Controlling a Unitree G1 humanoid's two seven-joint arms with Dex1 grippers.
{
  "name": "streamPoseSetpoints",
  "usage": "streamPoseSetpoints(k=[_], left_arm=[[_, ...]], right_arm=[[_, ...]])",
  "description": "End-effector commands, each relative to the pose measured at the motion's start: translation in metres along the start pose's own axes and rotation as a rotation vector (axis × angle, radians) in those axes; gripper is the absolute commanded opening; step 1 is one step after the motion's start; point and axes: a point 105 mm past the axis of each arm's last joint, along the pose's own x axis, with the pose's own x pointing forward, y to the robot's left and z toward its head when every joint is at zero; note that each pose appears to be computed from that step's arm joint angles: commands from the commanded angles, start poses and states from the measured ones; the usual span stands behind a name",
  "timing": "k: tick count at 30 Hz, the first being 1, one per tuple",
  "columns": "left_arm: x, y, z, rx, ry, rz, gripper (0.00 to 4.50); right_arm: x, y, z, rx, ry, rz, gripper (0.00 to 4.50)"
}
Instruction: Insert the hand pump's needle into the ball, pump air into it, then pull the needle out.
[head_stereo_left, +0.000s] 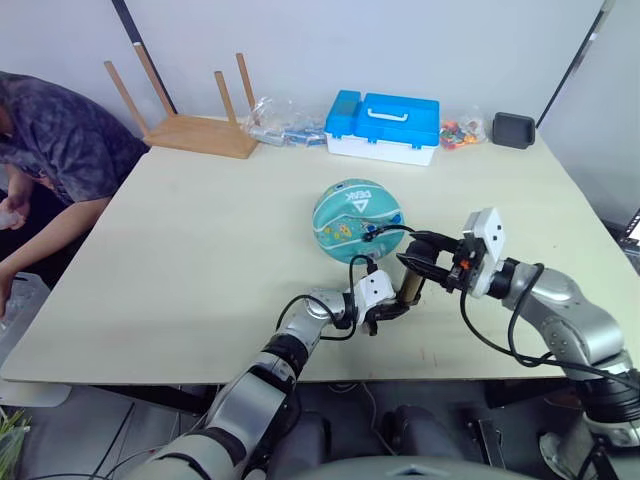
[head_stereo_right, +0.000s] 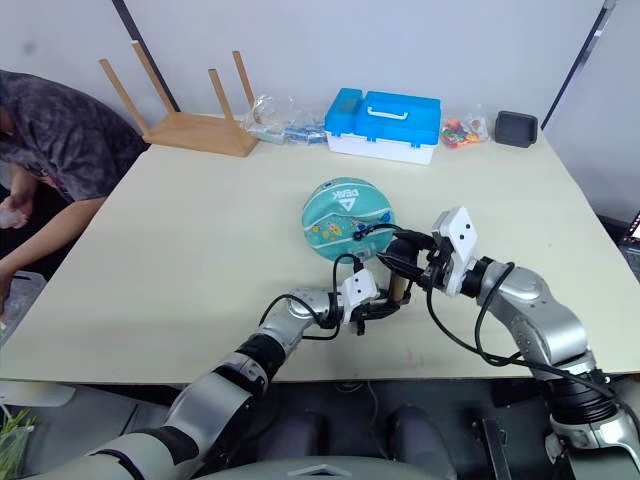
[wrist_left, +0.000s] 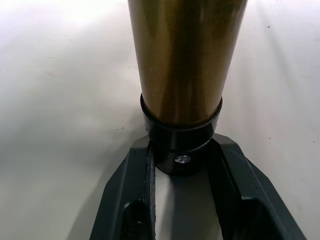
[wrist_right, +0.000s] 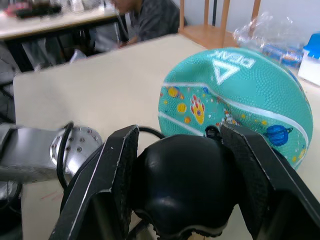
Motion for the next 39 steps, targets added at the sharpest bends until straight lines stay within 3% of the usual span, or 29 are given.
streamPoseSetpoints(k=[1,8,11,18,26,31,34,39], left_arm=[[-0.01,-0.027,-0.053,-0.097,0.187,-0.072,0.95],[-0.007,-0.028,-0.052,-0.094,0.181,-0.082,0.95],[-0.006,-0.029,-0.051,-0.095,0.181,-0.081,0.95],[-0.006,-0.028,-0.051,-0.096,0.18,-0.078,0.95],[-0.006,-0.03,-0.05,-0.096,0.169,-0.08,0.95],[-0.004,-0.033,-0.049,-0.099,0.163,-0.081,0.95],[-0.002,-0.033,-0.048,-0.1,0.161,-0.078,0.95],[-0.002,-0.032,-0.048,-0.102,0.165,-0.074,0.95]], right_arm=[[-0.019,-0.012,0.081,-0.125,-0.116,-0.068,2.07],[-0.039,-0.001,0.157,-0.178,-0.199,-0.047,2.07],[-0.048,0.001,0.178,-0.178,-0.209,-0.052,2.07],[-0.053,0.002,0.192,-0.161,-0.198,-0.052,2.07],[-0.033,-0.005,0.103,-0.023,-0.015,-0.051,2.07],[-0.017,-0.008,0.022,0.058,0.127,-0.079,2.07],[-0.01,-0.003,-0.044,0.106,0.247,-0.072,2.07],[-0.005,0.003,-0.111,0.14,0.356,-0.084,2.07]])
